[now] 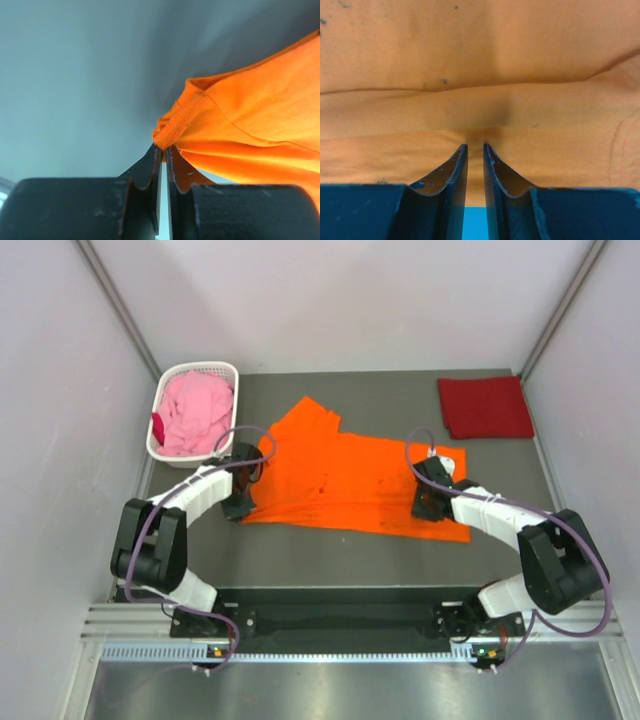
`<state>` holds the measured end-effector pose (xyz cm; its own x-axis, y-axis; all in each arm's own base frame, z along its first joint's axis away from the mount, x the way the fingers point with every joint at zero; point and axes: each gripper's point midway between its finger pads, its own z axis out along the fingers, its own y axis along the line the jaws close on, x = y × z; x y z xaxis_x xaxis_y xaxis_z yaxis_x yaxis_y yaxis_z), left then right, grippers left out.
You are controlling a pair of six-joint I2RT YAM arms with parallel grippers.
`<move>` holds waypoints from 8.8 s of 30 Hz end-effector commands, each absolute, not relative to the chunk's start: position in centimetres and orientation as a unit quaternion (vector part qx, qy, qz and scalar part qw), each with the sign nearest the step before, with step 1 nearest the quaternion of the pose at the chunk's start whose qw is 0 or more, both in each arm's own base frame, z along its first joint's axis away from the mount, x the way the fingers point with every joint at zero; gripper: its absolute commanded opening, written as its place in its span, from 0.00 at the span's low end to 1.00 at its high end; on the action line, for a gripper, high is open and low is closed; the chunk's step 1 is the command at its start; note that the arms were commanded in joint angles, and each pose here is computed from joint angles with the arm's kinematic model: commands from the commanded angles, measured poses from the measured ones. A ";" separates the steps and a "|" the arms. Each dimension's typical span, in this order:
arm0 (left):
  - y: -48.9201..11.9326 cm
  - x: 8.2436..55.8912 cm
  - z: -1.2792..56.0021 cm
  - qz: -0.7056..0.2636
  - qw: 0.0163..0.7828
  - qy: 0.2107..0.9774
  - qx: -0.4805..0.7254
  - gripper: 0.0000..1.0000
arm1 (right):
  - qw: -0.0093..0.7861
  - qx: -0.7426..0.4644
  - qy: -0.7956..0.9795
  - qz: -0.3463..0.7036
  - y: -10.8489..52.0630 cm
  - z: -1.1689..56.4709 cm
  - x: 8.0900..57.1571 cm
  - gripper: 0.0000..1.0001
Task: Fold and stack the t-shirts
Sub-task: Fold the tshirt
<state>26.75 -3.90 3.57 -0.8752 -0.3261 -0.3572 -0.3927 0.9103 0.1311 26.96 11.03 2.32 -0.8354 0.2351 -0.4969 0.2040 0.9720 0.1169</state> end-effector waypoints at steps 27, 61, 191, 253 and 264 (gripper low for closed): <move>-13.8 37.4 4.9 -0.050 0.225 0.965 -0.121 0.29 | 0.211 0.207 0.955 -0.029 3.9 1.4 25.2 0.24; -14.4 46.1 10.9 -0.037 0.306 0.942 -0.132 0.30 | 0.197 0.395 0.896 -0.038 -0.9 8.3 25.3 0.35; -10.9 49.6 17.0 -0.167 0.466 0.868 -0.025 0.00 | 0.418 0.099 0.903 0.017 -5.0 8.3 41.0 0.00; -7.9 38.4 7.1 -0.047 0.260 0.959 -0.106 0.00 | 0.312 0.169 0.934 -0.049 -0.7 8.3 35.9 0.24; -7.2 37.8 7.5 -0.028 0.268 0.956 -0.120 0.00 | 0.270 0.184 0.942 -0.077 -2.5 4.0 34.4 0.17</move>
<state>37.90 -7.71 6.00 -0.8486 -0.2312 -0.4759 -0.1893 0.9726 -0.1350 34.75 -1.02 5.17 -0.7908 0.2862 -0.5411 0.3481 0.9374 -0.0129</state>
